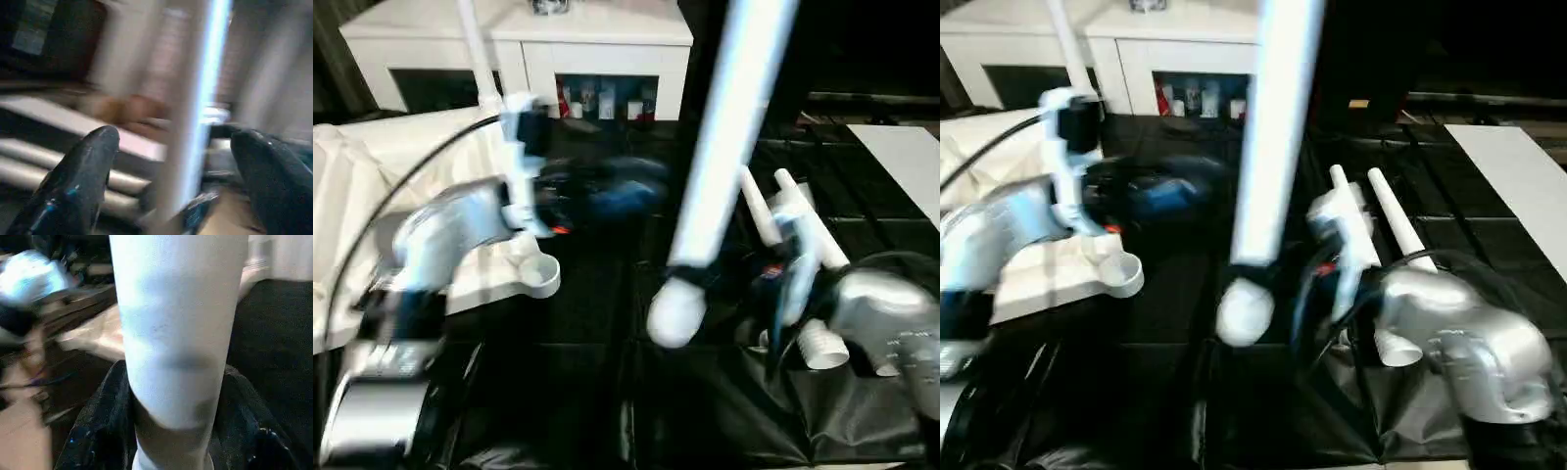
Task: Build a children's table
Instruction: Pick table leg
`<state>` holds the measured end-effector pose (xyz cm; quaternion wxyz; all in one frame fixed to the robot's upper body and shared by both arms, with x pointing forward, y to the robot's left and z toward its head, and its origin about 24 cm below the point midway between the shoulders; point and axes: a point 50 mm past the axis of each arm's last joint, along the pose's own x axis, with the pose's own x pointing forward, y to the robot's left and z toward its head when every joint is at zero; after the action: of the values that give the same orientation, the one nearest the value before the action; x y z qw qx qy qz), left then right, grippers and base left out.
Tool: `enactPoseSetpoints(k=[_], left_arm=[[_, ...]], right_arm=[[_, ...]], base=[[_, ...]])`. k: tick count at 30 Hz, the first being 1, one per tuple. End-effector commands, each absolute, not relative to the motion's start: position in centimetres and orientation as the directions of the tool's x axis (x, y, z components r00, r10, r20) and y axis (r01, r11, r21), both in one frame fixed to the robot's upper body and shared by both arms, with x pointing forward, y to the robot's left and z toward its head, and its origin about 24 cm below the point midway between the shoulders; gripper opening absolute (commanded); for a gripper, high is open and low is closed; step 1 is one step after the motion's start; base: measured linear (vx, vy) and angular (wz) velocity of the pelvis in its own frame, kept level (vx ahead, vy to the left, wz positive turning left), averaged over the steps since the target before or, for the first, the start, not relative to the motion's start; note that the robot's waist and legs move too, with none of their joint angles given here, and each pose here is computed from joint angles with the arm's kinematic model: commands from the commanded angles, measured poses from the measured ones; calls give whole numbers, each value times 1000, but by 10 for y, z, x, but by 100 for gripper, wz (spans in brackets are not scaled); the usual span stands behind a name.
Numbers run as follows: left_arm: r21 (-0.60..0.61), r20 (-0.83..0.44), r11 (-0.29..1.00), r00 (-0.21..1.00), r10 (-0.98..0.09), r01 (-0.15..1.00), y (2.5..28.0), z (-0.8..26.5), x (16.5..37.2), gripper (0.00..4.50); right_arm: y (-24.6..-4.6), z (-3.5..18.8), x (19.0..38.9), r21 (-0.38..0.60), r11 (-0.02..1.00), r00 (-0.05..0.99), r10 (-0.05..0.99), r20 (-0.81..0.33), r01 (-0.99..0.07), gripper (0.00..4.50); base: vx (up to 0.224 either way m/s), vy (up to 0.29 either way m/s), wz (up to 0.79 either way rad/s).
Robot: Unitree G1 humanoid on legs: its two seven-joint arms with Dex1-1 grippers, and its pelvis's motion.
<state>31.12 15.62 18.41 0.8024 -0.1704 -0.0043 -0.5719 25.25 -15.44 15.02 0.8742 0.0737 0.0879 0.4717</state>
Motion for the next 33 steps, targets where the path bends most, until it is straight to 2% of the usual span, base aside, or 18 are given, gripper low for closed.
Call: enactPoseSetpoints(k=[1, 2, 5, 6, 7, 8, 9, 12, 17, 21, 27, 33], left_arm=[[-193, 165, 561, 590, -790, 805, 173, 179, 317, 440], [-201, 180, 654, 684, -707, 729, 178, 174, 318, 440], [-175, 166, 769, 788, -593, 615, 179, 167, 318, 440], [-56, 147, 866, 862, -484, 496, 176, 159, 317, 440], [-26, 145, 883, 876, -460, 468, 176, 157, 317, 440], [41, 132, 926, 916, -378, 376, 172, 148, 315, 440], [41, 132, 926, 916, -378, 376, 172, 148, 315, 440], [14, 125, 974, 966, -227, 227, 163, 129, 309, 440], [19, 128, 988, 980, -152, 151, 156, 117, 304, 440], [23, 146, 995, 984, -102, 100, 150, 110, 296, 440], [52, 152, 995, 984, -94, 87, 150, 105, 287, 440], [69, 154, 993, 983, -102, 92, 146, 102, 282, 440]], right_arm=[[-162, 150, 262, 144, 679, 679, 732, -58, -720, 185], [-161, 146, 267, 109, 733, 733, 678, -50, -671, 185], [-160, 139, 272, 51, 801, 799, 598, -59, -596, 185], [-157, 130, 275, -1, 842, 839, 538, -85, -540, 185], [-156, 128, 275, -9, 848, 845, 527, -87, -529, 185], [-151, 121, 275, -22, 865, 862, 497, -96, -501, 185], [-151, 121, 275, -22, 865, 862, 497, -96, -501, 185], [-144, 115, 275, 28, 904, 902, 428, -62, -427, 185], [-142, 106, 273, 83, 928, 930, 366, -36, -362, 185], [-142, 101, 270, 85, 948, 951, 310, -12, -308, 185], [-149, 99, 271, 64, 961, 963, 268, -2, -268, 185], [-147, 97, 272, 54, 962, 964, 267, 6, -267, 185]], base=[[0, 0, 0], [0, 0, 0], [0, 0, 0], [0, 0, 0], [0, 0, 0], [0, 0, 0], [0, 0, 0], [0, 0, 0], [0, 0, 0], [0, 0, 0], [6, 57, -5], [-19, 138, 4]])
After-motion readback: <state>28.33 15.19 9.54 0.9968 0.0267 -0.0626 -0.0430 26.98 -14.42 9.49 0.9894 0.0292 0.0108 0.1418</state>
